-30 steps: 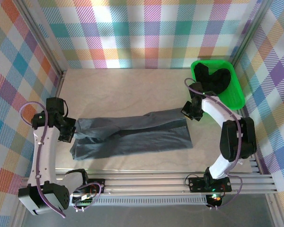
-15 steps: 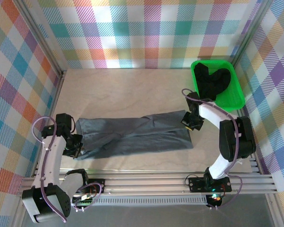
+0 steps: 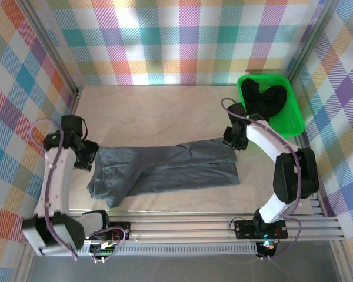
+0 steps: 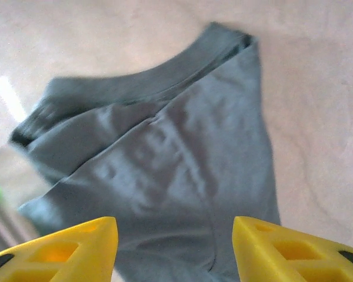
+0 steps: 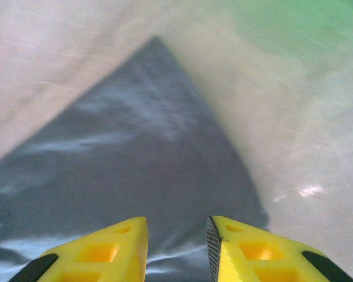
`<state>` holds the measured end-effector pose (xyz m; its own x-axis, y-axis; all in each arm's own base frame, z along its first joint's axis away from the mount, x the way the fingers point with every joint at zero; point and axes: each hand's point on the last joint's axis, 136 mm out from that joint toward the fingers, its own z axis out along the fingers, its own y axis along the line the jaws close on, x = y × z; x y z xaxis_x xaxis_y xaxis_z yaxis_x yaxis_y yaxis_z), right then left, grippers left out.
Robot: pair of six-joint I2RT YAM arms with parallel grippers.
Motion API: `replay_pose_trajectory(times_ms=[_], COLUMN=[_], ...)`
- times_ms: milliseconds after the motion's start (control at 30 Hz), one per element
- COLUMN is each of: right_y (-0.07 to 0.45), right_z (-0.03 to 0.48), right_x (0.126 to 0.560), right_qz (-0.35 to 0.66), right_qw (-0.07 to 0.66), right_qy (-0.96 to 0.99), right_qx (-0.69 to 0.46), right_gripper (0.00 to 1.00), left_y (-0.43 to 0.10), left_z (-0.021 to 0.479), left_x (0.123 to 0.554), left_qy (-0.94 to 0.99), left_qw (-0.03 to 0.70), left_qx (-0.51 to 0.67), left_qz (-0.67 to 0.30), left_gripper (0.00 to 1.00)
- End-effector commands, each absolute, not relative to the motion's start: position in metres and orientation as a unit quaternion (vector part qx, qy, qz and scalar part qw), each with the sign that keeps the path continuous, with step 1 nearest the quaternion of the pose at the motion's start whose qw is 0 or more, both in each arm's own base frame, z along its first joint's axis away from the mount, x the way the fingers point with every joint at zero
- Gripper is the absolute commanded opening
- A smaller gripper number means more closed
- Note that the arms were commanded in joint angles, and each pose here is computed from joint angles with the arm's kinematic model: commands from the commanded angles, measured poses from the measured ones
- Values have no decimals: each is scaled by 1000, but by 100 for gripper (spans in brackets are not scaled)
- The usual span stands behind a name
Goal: Fold and stack the t-shirts
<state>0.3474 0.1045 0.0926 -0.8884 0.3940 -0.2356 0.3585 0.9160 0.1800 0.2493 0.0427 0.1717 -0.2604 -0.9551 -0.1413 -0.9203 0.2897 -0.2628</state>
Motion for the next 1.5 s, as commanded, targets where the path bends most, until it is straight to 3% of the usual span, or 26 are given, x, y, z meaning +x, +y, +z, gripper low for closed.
replay_pose_trajectory(times_ms=[0,167,433,500,600,700,733,1167,1333,1367,1467], right_y=[129,132,131,126,114,104,100,91,121,126,131], right_z=[72,44,17,10,5,5,4,16,27,35,64], right_x=[360,375,385,384,384,386,388,447,467,470,474], right_qz=[99,83,50,33,-9,-46,-58,-59,15,27,35], right_qw=[103,77,41,33,24,20,20,39,65,76,105], right_qy=[977,982,986,985,984,982,981,971,980,981,981], right_qx=[157,150,156,164,174,180,181,228,189,177,158], right_gripper=[32,32,31,29,28,26,25,25,36,39,45], left_y=[50,64,78,79,83,93,98,128,123,123,130], left_z=[148,92,49,32,6,-2,-2,18,17,22,59], left_x=[307,343,370,370,362,357,359,454,469,470,470], left_qy=[817,845,863,866,870,866,862,827,830,833,839], left_qw=[151,102,83,61,16,2,4,64,59,64,106], left_qx=[-550,-519,-495,-493,-492,-499,-507,-555,-546,-541,-529], left_qz=[-85,-75,-64,-55,-26,-4,-2,-71,-95,-92,-66], left_gripper=[57,59,57,49,28,2,0,0,0,3,39])
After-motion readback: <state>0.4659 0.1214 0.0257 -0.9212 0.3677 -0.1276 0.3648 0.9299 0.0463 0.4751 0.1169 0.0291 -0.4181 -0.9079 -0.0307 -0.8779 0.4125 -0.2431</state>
